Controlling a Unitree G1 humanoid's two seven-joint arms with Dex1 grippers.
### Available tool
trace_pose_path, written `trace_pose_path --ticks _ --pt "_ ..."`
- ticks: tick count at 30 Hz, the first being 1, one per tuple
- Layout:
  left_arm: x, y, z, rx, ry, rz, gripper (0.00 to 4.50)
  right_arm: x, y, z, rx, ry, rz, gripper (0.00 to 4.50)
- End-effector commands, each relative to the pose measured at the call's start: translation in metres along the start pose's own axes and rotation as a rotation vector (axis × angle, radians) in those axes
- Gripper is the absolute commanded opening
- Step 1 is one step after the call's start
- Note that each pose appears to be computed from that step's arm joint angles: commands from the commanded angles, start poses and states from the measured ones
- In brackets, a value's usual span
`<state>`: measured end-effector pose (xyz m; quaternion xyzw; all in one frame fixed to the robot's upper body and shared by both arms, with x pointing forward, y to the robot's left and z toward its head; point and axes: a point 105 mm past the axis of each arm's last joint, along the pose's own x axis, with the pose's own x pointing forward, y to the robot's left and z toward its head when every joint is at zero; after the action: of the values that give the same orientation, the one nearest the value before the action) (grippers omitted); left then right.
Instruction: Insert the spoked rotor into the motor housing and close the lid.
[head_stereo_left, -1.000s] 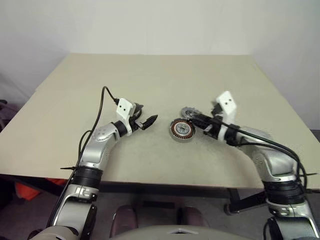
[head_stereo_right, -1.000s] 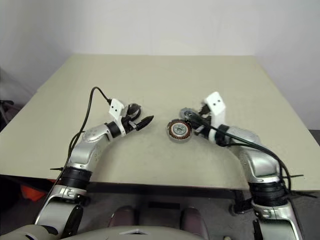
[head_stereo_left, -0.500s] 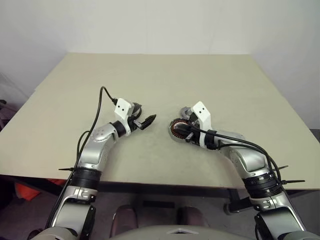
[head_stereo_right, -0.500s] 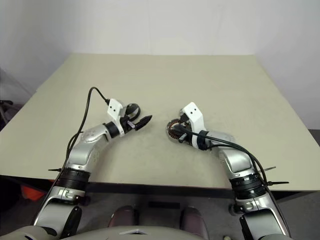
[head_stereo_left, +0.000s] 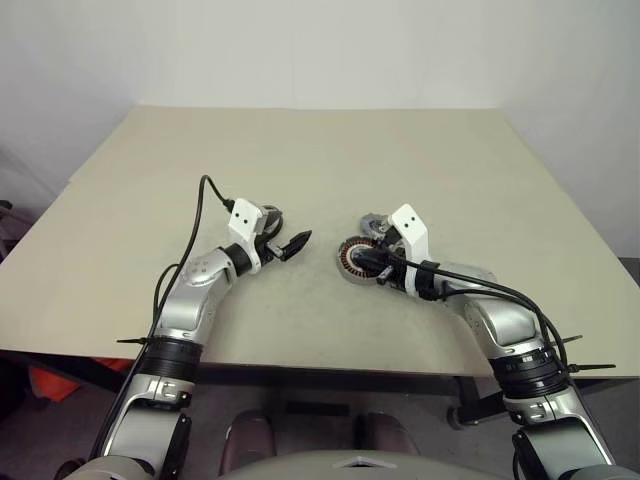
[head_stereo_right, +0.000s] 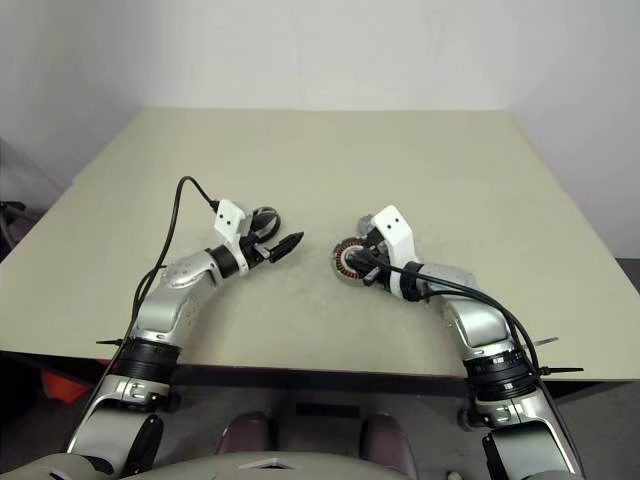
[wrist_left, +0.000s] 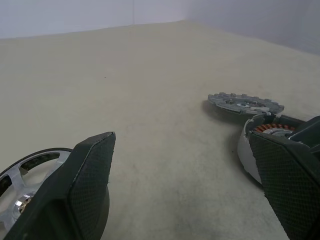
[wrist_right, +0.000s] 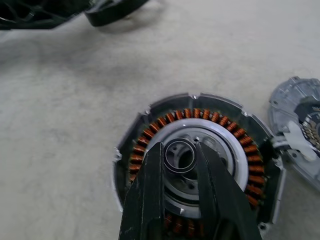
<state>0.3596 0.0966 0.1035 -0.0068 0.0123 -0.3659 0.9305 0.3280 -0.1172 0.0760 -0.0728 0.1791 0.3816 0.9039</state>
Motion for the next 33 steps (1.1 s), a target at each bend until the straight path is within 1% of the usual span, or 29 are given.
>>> trace_pose_path --ticks 1,10,20,22,25,33 --pt "0.003 -0.001 0.020 0.044 -0.057 -0.008 4.50 -0.006 -0.012 0.012 -0.025 -0.038 -0.037 0.59" --pt "0.003 0.001 0.020 0.046 -0.057 -0.001 4.50 -0.007 -0.017 0.008 -0.033 -0.025 -0.048 0.59" --pt "0.001 0.004 0.020 0.048 -0.057 0.013 4.50 -0.004 -0.009 0.012 -0.047 -0.034 -0.012 0.59" --pt "0.001 0.004 0.020 0.049 -0.057 0.015 4.50 -0.004 -0.009 0.012 -0.053 -0.035 -0.013 1.33" --pt "0.001 0.004 0.019 0.049 -0.057 0.017 4.50 -0.005 -0.013 0.015 -0.064 -0.044 -0.041 2.24" --pt "0.001 0.004 0.019 0.047 -0.056 0.017 4.50 -0.008 -0.014 0.026 -0.067 -0.082 -0.045 2.24"
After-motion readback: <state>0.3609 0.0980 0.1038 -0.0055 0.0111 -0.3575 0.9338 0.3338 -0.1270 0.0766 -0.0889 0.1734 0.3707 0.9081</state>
